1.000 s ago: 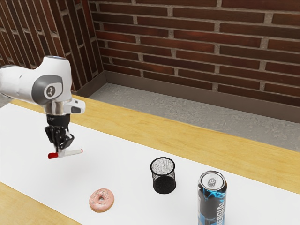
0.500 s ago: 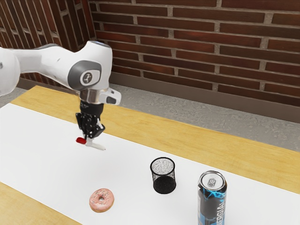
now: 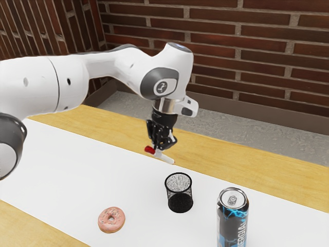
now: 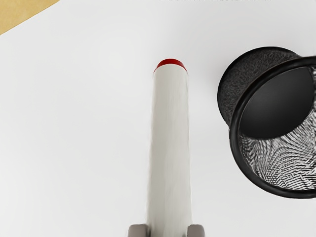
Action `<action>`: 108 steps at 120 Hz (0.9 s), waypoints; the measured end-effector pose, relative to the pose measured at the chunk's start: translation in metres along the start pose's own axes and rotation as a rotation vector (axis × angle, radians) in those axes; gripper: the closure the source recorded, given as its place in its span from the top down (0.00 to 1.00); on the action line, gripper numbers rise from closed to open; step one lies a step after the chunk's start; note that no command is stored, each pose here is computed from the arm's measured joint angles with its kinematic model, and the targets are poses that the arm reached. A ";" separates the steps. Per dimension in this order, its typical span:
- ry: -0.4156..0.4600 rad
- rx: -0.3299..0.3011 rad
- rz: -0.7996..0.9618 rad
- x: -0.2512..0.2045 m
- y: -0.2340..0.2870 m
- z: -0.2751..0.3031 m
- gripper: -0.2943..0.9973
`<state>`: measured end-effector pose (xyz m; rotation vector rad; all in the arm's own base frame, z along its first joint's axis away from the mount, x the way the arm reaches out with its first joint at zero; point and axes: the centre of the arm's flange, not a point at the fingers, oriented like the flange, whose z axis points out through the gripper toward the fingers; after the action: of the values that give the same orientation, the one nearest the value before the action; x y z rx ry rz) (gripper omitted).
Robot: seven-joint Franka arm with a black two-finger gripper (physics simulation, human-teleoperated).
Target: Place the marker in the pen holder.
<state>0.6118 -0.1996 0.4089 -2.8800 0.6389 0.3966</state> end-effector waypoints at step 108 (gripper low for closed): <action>-0.145 0.019 0.044 0.001 0.077 -0.003 0.16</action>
<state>0.5797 -0.2690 0.4036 -2.7917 0.6778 0.5957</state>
